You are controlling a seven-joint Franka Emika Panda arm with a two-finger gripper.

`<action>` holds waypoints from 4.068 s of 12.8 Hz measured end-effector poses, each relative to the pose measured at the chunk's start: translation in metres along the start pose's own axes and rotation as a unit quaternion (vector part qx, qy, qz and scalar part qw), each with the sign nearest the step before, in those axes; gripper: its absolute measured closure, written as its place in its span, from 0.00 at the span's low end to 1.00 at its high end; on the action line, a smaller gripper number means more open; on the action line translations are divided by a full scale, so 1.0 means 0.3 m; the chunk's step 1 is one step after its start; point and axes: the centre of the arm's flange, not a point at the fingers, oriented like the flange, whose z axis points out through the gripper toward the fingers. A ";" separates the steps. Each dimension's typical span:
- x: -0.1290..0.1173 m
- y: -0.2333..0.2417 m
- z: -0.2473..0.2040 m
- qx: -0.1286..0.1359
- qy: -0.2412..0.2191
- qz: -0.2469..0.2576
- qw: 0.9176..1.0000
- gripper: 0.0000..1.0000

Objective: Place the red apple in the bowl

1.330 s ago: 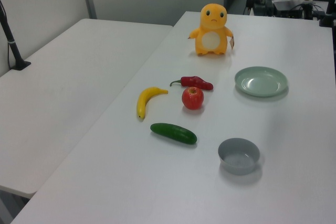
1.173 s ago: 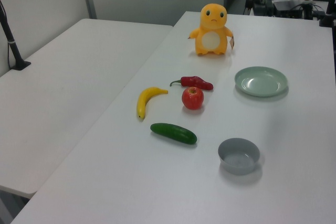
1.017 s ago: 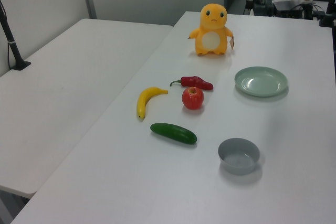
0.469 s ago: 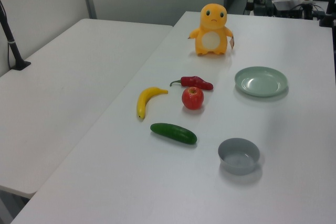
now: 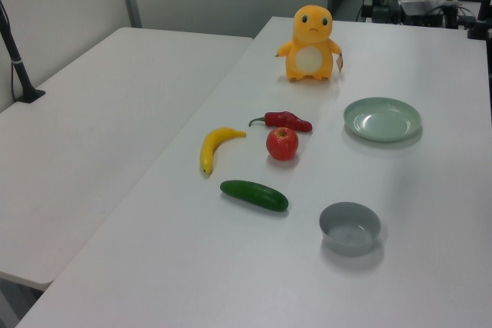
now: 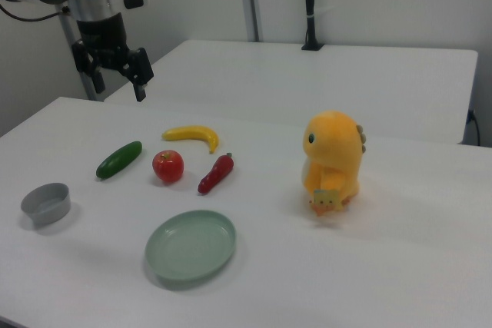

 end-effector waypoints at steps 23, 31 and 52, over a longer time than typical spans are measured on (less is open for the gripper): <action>0.461 -0.191 0.618 -0.009 0.048 -0.017 0.999 0.00; 0.489 -0.213 0.874 -0.020 0.062 -0.027 0.998 0.00; 0.416 -0.285 0.762 -0.051 0.043 -0.069 0.995 0.21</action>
